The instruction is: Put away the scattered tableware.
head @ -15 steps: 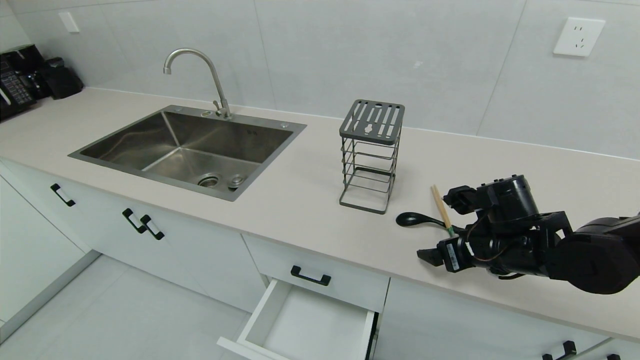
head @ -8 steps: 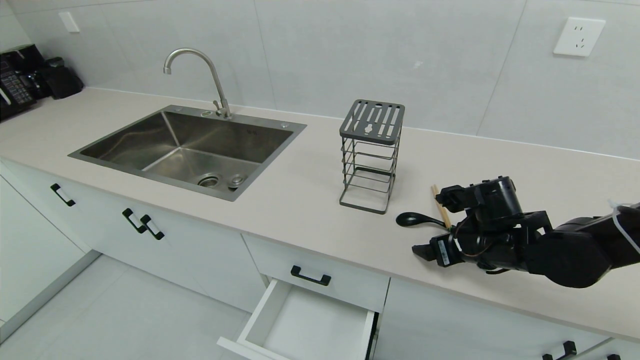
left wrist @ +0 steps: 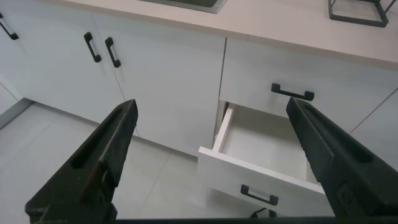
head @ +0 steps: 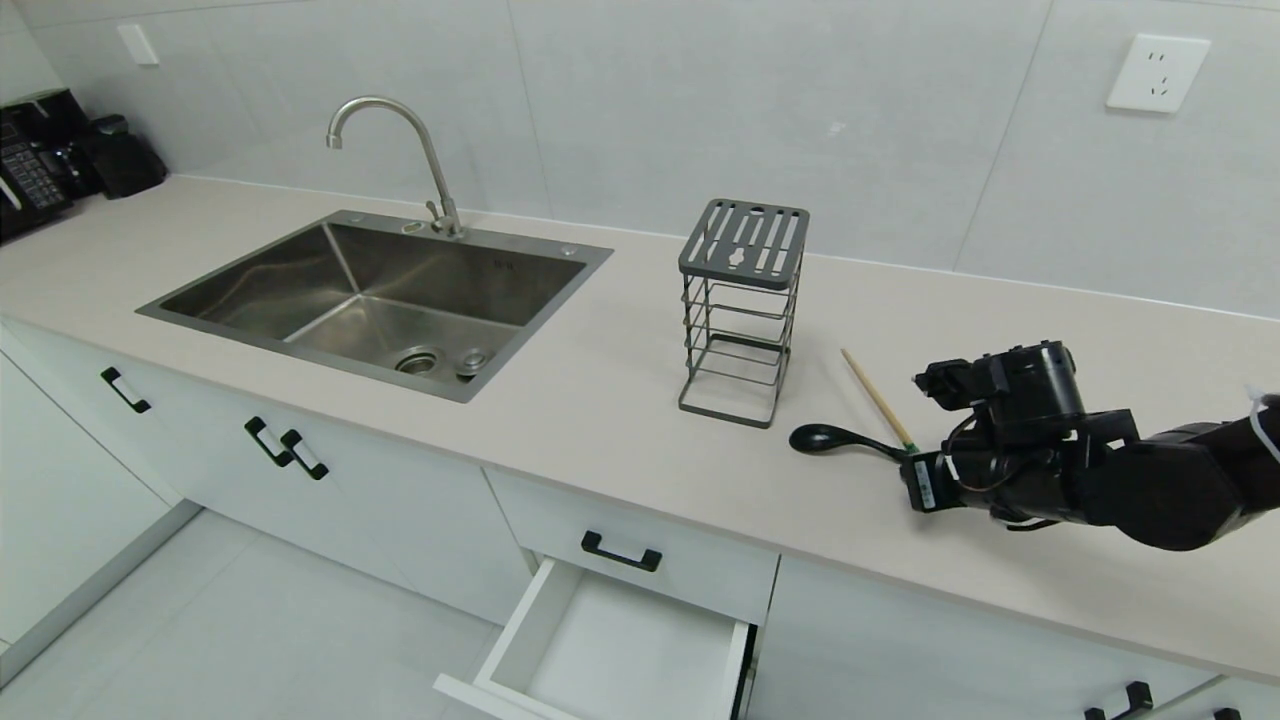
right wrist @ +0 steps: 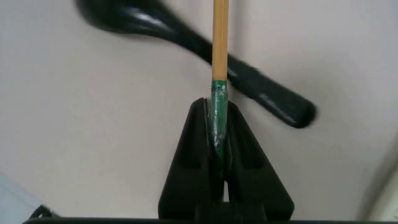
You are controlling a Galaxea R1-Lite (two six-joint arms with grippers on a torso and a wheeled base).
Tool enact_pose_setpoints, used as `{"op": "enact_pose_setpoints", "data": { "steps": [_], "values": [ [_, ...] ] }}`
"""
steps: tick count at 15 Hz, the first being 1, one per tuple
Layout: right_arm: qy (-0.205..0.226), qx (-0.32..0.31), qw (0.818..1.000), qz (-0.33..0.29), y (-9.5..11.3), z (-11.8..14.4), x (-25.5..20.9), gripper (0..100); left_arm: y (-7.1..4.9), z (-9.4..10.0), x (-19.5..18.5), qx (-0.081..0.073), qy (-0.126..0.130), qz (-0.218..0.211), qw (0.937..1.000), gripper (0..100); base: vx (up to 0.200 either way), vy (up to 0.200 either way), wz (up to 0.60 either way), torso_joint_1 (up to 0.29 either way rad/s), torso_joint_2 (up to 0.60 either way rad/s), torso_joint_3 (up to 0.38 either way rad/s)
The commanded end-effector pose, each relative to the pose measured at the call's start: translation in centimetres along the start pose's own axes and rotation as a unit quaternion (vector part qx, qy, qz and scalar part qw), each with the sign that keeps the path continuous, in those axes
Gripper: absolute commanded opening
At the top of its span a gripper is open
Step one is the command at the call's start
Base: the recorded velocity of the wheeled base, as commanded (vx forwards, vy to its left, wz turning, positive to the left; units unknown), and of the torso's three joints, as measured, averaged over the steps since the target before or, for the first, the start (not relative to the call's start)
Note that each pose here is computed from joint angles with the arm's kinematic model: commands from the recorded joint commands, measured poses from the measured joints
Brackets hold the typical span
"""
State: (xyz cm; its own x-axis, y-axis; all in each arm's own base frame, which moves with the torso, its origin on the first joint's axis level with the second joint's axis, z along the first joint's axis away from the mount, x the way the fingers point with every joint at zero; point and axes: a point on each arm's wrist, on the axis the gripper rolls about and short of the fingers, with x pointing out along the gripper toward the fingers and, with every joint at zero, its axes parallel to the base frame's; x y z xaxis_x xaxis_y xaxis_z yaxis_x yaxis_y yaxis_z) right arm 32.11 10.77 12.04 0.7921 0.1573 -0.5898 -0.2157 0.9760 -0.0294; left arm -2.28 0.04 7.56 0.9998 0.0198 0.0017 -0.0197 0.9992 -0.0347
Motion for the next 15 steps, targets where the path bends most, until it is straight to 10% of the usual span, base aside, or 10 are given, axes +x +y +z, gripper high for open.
{"op": "enact_pose_setpoints", "data": {
  "steps": [1,10,15],
  "values": [
    [-0.039,0.006,0.999,-0.001,-0.6,0.9,-2.9,0,0.0,0.0,0.0,0.000,0.000,0.000,1.0000,100,0.000,0.000,0.00,0.000,0.00,0.000],
    [-0.216,-0.072,0.970,0.085,1.7,-1.0,-17.1,0,0.0,0.0,0.0,0.000,0.000,0.000,1.0000,100,0.000,0.000,0.00,0.000,0.00,0.000],
    [-0.244,-0.137,0.938,0.206,5.8,-1.4,-19.8,0,0.0,0.0,0.0,0.000,0.000,0.000,1.0000,100,0.000,0.000,0.00,0.000,0.00,0.000]
  ]
}}
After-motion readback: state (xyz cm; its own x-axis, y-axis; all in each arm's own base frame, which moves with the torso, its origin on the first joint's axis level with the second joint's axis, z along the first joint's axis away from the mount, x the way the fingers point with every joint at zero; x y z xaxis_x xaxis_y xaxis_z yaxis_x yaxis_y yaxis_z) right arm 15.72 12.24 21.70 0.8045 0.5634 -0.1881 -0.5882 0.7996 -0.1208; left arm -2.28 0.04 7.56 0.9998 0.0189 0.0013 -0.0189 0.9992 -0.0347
